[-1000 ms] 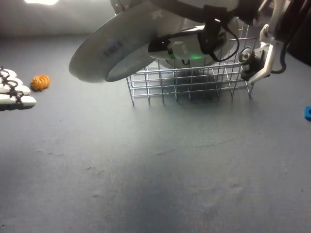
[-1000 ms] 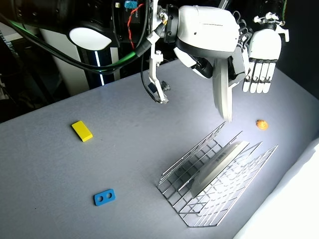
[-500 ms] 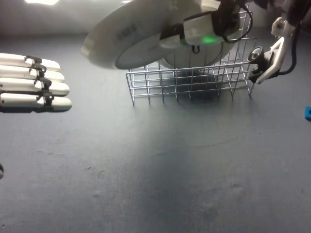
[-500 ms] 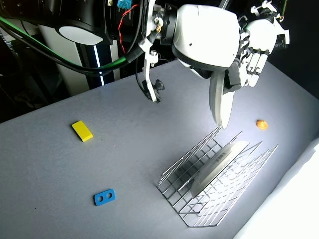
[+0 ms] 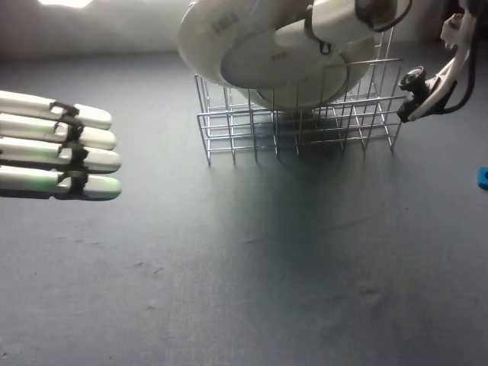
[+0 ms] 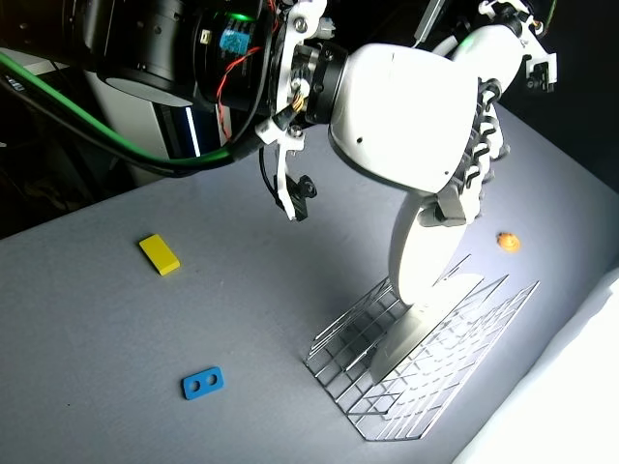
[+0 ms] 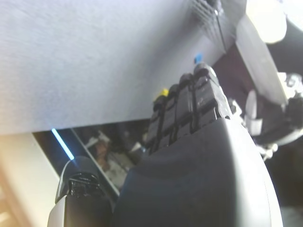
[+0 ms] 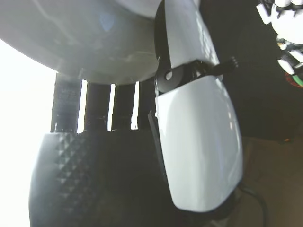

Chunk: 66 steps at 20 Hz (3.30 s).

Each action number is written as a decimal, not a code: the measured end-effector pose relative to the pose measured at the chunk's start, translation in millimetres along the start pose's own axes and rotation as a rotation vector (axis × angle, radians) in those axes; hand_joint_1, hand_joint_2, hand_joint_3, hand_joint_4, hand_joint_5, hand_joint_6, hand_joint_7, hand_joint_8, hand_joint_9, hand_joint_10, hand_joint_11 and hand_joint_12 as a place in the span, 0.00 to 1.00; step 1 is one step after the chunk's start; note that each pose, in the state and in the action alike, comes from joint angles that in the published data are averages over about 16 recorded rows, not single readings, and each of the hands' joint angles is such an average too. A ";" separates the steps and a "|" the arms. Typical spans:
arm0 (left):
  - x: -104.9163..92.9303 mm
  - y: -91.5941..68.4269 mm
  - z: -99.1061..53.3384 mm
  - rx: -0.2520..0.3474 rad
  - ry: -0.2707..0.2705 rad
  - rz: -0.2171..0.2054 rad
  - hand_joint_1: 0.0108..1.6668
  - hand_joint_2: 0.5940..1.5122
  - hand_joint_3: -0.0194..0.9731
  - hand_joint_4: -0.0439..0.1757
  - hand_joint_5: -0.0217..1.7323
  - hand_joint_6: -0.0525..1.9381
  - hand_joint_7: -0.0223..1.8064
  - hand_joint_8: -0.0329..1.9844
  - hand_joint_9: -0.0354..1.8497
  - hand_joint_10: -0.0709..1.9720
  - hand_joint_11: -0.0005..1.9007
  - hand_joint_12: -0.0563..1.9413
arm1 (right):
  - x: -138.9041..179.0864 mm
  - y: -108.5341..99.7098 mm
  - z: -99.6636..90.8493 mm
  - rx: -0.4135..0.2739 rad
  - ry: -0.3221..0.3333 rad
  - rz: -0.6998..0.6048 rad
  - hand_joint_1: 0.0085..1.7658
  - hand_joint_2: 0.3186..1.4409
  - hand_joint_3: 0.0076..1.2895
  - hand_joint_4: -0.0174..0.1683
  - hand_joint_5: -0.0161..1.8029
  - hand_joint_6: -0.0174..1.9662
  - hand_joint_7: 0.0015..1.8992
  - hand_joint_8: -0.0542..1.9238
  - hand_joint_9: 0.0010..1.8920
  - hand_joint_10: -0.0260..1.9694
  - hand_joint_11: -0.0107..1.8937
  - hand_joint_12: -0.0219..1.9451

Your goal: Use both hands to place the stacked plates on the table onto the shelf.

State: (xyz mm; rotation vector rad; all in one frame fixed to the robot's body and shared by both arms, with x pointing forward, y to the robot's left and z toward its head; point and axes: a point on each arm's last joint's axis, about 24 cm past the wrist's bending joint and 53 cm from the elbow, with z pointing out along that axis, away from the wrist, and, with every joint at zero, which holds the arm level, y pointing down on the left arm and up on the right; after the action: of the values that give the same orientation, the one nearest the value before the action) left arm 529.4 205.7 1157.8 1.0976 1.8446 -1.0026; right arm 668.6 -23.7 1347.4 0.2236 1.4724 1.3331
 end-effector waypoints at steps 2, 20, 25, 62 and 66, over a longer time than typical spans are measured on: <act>-3.9 -8.8 1.1 0.031 -0.005 0.023 0.00 0.56 0.03 0.21 0.02 0.03 0.02 0.02 0.03 0.04 0.01 0.03 | -2.4 -5.1 1.5 0.014 -0.006 0.021 0.76 0.60 0.01 0.06 0.45 0.57 0.52 0.54 0.53 0.53 0.48 0.57; -19.5 -52.9 2.2 0.160 -0.036 0.103 0.00 0.55 0.03 0.21 0.02 0.03 0.02 0.02 0.03 0.04 0.01 0.03 | 9.5 -49.3 17.5 0.114 0.030 0.105 0.77 0.61 0.01 0.05 0.44 0.57 0.53 0.53 0.55 0.49 0.48 0.56; -21.4 -59.4 1.3 0.183 -0.044 0.073 0.00 0.55 0.03 0.21 0.02 0.03 0.02 0.02 0.03 0.04 0.01 0.03 | 15.6 -60.9 22.7 0.134 0.040 0.105 0.77 0.61 0.01 0.04 0.44 0.57 0.53 0.53 0.55 0.49 0.48 0.55; -33.6 -64.5 0.6 0.207 -0.098 0.046 0.00 0.56 0.03 0.21 0.03 0.03 0.02 0.02 0.03 0.04 0.01 0.03 | 10.7 -72.2 21.3 0.143 0.019 0.042 0.54 0.73 0.00 0.08 0.32 0.09 0.44 0.05 0.42 0.15 0.24 0.65; -33.8 -63.2 0.3 0.207 -0.098 0.050 0.00 0.56 0.03 0.21 0.03 0.03 0.02 0.02 0.03 0.04 0.01 0.03 | -0.2 -56.4 12.7 0.107 0.001 0.003 0.54 0.70 0.00 0.08 0.32 0.06 0.42 0.04 0.42 0.14 0.23 0.65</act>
State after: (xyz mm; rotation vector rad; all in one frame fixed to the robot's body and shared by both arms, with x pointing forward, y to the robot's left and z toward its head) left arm 483.4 174.1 1202.8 1.1868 1.6553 -1.2167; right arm 706.1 -36.2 1305.3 0.2945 1.5462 1.2582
